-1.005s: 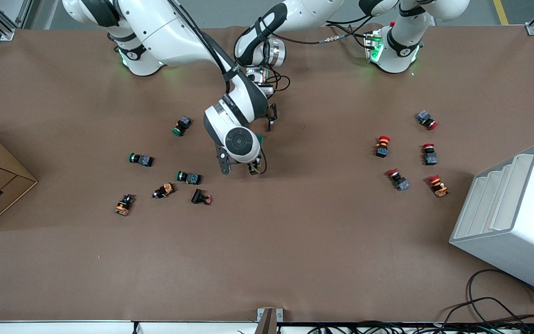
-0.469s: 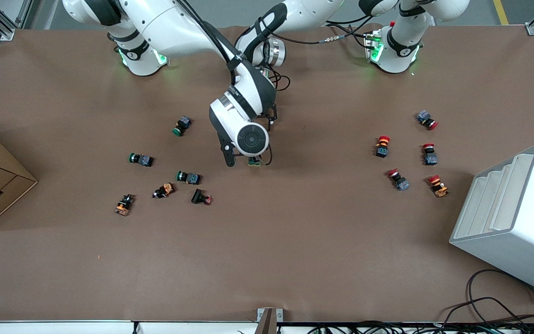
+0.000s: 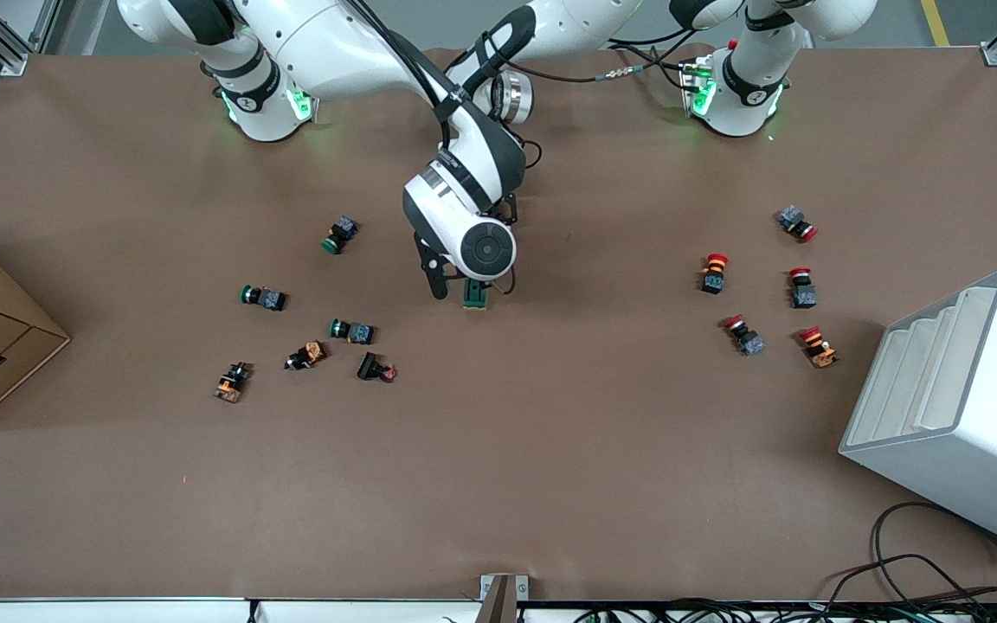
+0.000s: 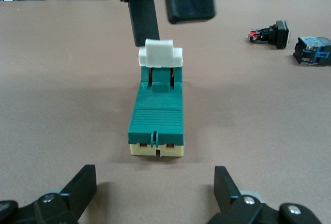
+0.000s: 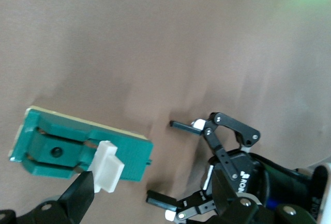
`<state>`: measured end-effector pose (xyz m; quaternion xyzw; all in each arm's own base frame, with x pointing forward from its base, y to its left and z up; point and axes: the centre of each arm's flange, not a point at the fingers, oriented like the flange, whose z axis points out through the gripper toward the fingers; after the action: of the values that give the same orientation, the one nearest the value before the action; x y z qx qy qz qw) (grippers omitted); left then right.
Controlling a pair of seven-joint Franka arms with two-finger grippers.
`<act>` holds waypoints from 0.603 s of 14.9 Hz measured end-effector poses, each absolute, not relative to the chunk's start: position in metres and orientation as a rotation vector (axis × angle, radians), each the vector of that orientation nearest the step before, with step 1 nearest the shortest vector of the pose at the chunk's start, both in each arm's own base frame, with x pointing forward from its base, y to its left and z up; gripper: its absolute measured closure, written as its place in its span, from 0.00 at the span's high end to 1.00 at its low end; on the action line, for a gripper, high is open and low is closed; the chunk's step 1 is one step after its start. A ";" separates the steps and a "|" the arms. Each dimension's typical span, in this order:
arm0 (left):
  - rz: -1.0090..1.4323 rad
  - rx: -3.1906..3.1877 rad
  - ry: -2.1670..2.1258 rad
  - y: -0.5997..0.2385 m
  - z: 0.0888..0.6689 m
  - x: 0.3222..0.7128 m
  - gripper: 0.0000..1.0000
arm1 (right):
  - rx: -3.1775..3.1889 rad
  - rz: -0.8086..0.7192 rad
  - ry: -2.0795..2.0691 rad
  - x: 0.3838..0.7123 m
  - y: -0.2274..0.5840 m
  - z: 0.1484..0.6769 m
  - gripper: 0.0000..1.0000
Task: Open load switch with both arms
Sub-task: 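Push the white lever down with the right gripper to close it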
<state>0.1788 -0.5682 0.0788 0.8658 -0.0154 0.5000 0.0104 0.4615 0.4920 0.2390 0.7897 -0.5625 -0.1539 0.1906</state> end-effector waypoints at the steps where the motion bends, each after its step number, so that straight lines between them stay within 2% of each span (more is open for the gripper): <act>1: 1.561 2.702 -0.048 -0.568 0.079 0.179 1.00 | 2.207 -0.436 -1.563 0.458 0.492 0.238 1.00; 9: 1.562 2.702 -0.048 -0.568 0.079 0.179 1.00 | 2.199 -0.400 -1.490 0.437 0.500 0.227 1.00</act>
<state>0.1787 -0.5683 0.0787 0.8657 -0.0154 0.5003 0.0102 0.4368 0.4997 0.2269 0.7975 -0.5403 -0.1451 0.2258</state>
